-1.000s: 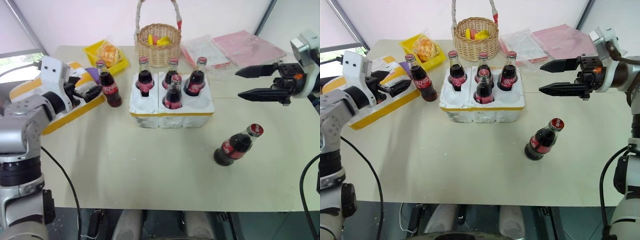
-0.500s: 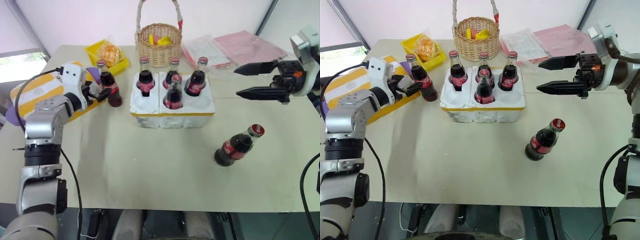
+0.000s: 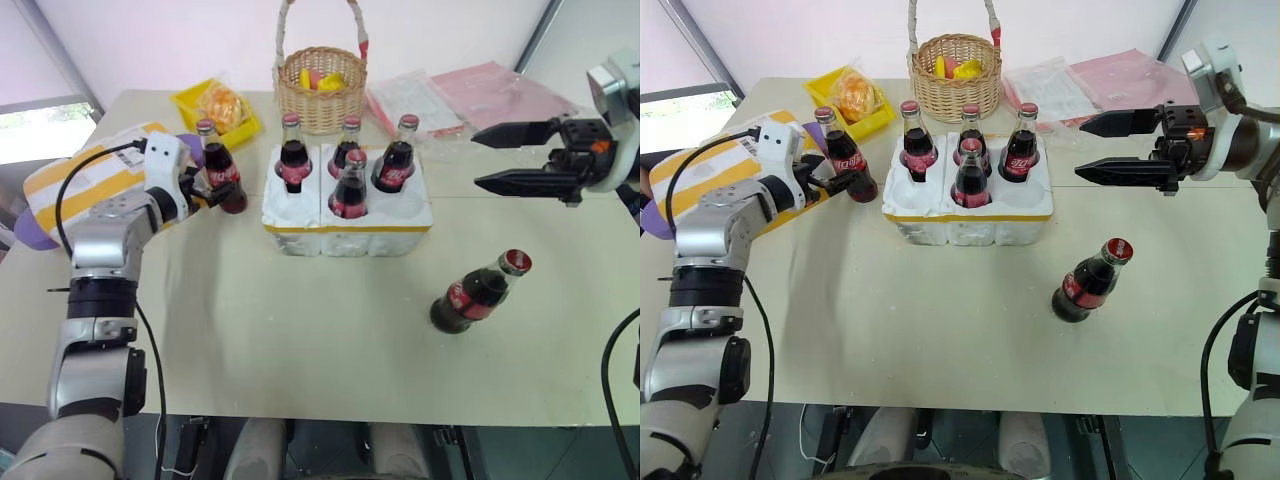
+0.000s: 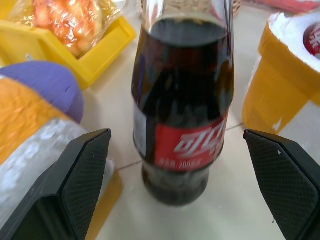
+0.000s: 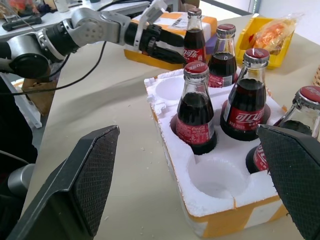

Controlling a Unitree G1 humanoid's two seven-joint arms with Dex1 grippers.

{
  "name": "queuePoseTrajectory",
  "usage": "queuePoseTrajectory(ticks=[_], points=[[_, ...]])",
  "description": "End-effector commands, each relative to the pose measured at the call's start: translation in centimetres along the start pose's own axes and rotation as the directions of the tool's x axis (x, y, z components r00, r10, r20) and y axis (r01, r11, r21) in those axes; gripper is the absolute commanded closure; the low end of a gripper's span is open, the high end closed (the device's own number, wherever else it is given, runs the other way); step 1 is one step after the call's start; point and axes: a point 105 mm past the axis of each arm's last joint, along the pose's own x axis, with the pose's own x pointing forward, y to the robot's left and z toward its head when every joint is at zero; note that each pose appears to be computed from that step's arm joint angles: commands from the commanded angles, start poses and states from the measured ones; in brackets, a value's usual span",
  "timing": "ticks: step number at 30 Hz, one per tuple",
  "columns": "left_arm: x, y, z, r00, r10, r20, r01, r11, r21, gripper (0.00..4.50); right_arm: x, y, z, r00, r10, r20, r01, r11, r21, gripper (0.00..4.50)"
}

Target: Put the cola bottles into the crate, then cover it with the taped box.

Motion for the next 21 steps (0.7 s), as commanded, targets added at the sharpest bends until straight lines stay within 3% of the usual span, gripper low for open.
queuePoseTrajectory(ticks=[1, 10, 13, 15, 21], points=[[1.1, -0.1, 1.3, 0.999, -0.007, 0.041, 0.005, 0.999, 0.047, 0.05, -0.5, 0.5, 1.7, 1.000, -0.007, 0.026, 0.009, 0.998, -0.069, 0.00], [2.8, 0.8, 0.2, 0.999, 0.029, 0.015, -0.029, 1.000, -0.007, 0.05, -1.0, 0.4, 1.7, 0.999, -0.040, 0.029, 0.042, 0.997, -0.063, 0.00], [3.0, 0.7, 0.7, 0.999, 0.009, 0.044, -0.009, 1.000, -0.009, 0.85, -1.1, 0.4, 1.7, 0.998, -0.047, 0.031, 0.049, 0.997, -0.060, 0.00], [3.0, 0.6, 0.9, 0.999, -0.007, 0.049, 0.007, 1.000, 0.004, 1.77, -1.2, 0.4, 1.6, 0.998, -0.051, 0.030, 0.053, 0.997, -0.057, 0.00], [2.2, 0.8, 1.8, 0.998, -0.037, 0.053, 0.035, 0.999, 0.038, 1.75, -1.3, 0.3, 1.3, 0.998, -0.063, 0.031, 0.064, 0.997, -0.049, 0.00]])
